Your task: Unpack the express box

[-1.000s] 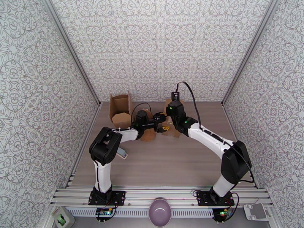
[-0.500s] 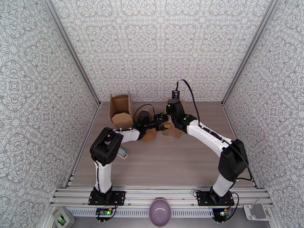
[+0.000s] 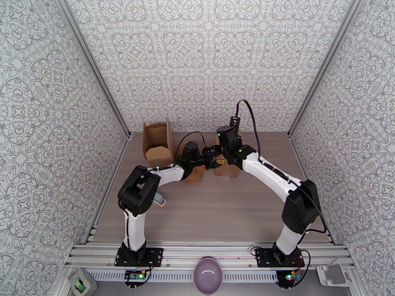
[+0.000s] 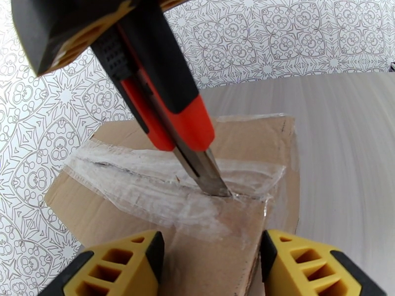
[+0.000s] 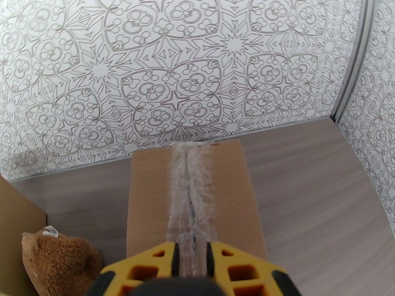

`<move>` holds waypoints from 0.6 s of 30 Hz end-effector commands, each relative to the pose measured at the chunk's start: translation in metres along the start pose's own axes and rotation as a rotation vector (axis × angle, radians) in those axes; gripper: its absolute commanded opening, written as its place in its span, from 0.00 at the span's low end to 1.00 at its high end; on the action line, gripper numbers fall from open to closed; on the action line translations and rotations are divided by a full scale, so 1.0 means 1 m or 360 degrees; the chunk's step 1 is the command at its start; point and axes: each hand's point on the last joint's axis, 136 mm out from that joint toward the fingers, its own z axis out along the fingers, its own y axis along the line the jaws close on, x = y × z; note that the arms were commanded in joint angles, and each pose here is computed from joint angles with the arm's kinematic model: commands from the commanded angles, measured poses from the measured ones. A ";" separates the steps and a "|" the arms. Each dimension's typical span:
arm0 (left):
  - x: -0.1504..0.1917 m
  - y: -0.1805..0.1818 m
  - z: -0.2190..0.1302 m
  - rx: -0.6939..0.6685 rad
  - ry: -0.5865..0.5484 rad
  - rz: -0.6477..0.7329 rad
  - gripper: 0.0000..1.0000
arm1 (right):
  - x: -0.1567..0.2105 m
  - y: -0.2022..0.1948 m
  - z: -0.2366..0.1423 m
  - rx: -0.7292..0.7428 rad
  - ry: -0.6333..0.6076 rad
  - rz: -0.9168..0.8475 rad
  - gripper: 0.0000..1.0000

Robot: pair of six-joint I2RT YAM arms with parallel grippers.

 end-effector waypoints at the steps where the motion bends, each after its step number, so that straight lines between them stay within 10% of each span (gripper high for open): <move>1: 0.055 0.026 0.002 -0.0269 0.0357 -0.0280 0.56 | 0.056 0.033 -0.026 -0.0194 0.0297 -0.0157 0.00; 18: 0.061 0.035 0.006 -0.0344 0.0435 -0.0354 0.54 | 0.061 0.034 -0.043 -0.0218 0.0320 -0.0204 0.00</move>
